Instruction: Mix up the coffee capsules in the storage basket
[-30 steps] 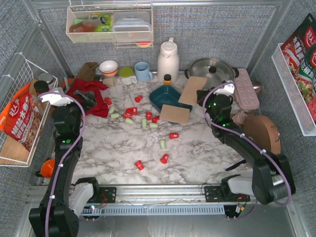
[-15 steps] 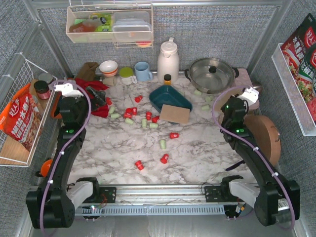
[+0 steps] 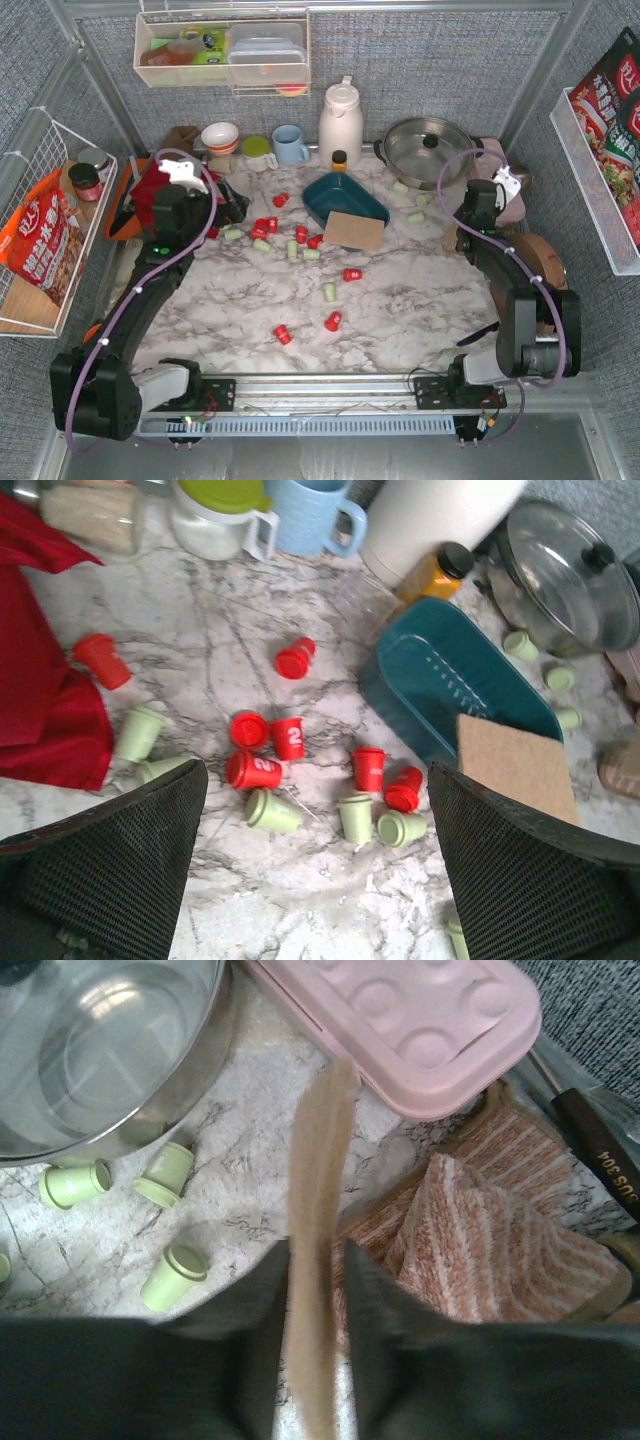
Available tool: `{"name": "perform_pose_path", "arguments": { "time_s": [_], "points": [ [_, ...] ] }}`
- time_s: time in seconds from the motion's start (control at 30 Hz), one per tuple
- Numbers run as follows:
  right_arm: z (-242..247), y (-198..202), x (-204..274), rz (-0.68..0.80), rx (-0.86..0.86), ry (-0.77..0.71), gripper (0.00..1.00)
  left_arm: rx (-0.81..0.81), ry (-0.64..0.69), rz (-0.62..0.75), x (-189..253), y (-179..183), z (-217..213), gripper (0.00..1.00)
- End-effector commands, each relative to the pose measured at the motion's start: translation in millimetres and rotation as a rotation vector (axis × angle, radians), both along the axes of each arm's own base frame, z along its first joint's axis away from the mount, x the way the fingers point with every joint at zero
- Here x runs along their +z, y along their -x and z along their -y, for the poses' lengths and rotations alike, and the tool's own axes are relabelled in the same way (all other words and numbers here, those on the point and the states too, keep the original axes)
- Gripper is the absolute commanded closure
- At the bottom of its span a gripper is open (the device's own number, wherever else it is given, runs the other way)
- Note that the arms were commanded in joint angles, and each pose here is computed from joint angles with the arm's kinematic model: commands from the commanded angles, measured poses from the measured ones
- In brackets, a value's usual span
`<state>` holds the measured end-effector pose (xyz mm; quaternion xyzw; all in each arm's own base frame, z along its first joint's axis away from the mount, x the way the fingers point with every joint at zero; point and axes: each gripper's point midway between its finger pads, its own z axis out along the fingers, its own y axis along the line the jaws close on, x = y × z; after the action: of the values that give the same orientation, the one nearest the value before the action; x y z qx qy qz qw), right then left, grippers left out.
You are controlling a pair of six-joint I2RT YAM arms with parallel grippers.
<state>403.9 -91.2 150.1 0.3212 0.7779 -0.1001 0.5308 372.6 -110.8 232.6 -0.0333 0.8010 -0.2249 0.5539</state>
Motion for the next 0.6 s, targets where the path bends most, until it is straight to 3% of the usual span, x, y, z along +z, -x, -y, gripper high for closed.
{"name": "perform_pose_path", "arguments": {
  "time_s": [0.0,0.03,0.1,0.17,0.33,0.57],
  "points": [
    [1.3,-4.0,-12.4,-0.044,0.018,-0.034,0.51,-0.093,-0.046,-0.008,-5.8,6.3,24.9,0.01],
    [5.1,-1.2,-15.3,-0.061,-0.002,-0.033,0.41,-0.117,-0.053,-0.014,-9.2,8.4,33.0,0.01],
    [12.4,7.5,-21.4,-0.105,-0.042,-0.027,0.29,-0.161,-0.066,-0.03,-16.8,13.1,49.4,0.01],
    [18.6,17.4,-21.8,-0.149,-0.077,-0.008,0.22,-0.199,-0.082,-0.057,-27.4,17.9,66.1,0.01],
    [20.7,38.0,6.1,-0.151,-0.104,0.059,0.18,-0.249,-0.067,-0.152,-48.1,26.0,107.6,0.04],
    [-29.3,57.6,44.2,-0.068,0.069,0.121,0.17,-0.317,-0.013,-0.135,-67.8,34.4,170.7,0.09]
  ]
}}
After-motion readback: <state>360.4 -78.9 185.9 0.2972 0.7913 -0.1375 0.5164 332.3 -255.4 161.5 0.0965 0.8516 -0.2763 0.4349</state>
